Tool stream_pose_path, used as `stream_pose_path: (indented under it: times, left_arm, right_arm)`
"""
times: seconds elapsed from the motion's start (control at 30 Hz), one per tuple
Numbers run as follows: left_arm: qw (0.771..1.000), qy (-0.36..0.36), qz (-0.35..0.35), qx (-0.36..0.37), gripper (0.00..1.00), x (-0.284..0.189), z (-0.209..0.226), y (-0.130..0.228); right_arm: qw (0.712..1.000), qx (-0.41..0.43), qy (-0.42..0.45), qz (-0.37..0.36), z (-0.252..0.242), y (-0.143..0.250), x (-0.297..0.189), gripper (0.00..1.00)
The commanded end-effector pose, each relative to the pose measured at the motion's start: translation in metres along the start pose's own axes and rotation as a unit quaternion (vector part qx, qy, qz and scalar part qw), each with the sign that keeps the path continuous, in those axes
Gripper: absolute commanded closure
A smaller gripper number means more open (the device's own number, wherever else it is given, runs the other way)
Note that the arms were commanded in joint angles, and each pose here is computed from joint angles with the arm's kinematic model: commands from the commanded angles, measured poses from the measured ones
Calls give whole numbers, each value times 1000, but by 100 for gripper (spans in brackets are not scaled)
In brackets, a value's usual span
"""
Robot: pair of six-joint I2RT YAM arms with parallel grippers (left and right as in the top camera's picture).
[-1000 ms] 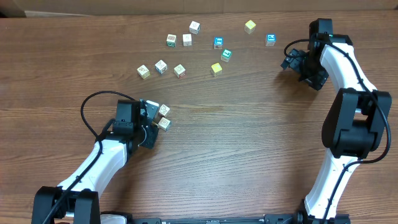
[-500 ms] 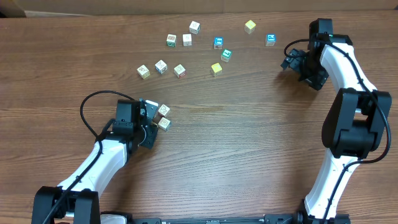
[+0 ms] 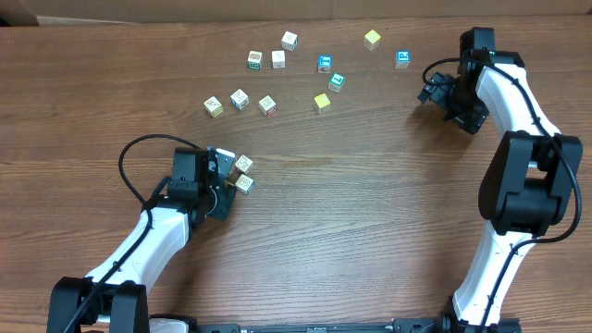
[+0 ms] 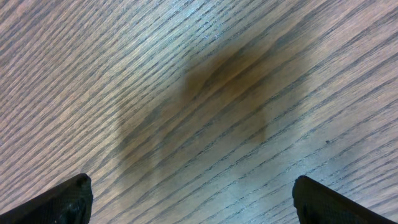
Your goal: Form a circle
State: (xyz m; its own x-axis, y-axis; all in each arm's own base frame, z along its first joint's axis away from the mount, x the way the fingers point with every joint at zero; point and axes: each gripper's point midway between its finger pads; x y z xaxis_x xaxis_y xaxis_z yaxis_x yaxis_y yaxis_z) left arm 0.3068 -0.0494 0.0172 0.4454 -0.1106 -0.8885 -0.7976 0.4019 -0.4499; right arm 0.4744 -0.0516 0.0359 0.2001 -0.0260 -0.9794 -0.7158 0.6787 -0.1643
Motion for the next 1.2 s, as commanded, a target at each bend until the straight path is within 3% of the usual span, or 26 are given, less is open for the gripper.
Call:
stream_pose_path:
  times: [0.0, 0.1, 0.33, 0.47, 0.6, 0.8, 1.17]
  left_arm:
    - [1000, 7, -25, -3, 45, -14, -1, -20]
    - [998, 17, -64, -10, 41, -37, 0, -51]
    - [983, 0, -168, -77, 12, -100, 19, -127]
    - [978, -22, -182, -98, 0, -108, 30, -137]
    - [971, -82, -164, -151, 0, -108, 56, -124]
    - [962, -102, -151, -203, 1, -108, 80, -109]
    - [962, -107, -122, -219, 0, -105, 87, -92]
  right_arm:
    - [1000, 0, -12, -13, 6, -7, -10, 0]
    - [1000, 0, -12, -13, 6, -7, -10, 0]
    - [1000, 0, -12, -13, 6, -7, -10, 0]
    - [1000, 0, -12, -13, 6, -7, -10, 0]
    - [1000, 0, -12, -13, 6, -7, -10, 0]
    - [1000, 0, -12, -13, 6, -7, -10, 0]
    - [1000, 0, -12, -13, 6, -7, -10, 0]
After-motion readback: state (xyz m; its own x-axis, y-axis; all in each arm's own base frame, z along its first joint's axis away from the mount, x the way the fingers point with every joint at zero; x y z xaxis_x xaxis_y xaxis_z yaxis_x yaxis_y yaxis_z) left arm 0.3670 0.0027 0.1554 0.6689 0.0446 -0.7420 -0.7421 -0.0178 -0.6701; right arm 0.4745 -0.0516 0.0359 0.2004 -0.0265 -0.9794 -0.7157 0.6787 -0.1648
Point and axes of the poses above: each gripper's point midway between its finger pads, its own x axis out along the fingers, its own z axis along the line the jaws close on, y = z × x, and after that the axes turned 6 degrees about x, right-handed
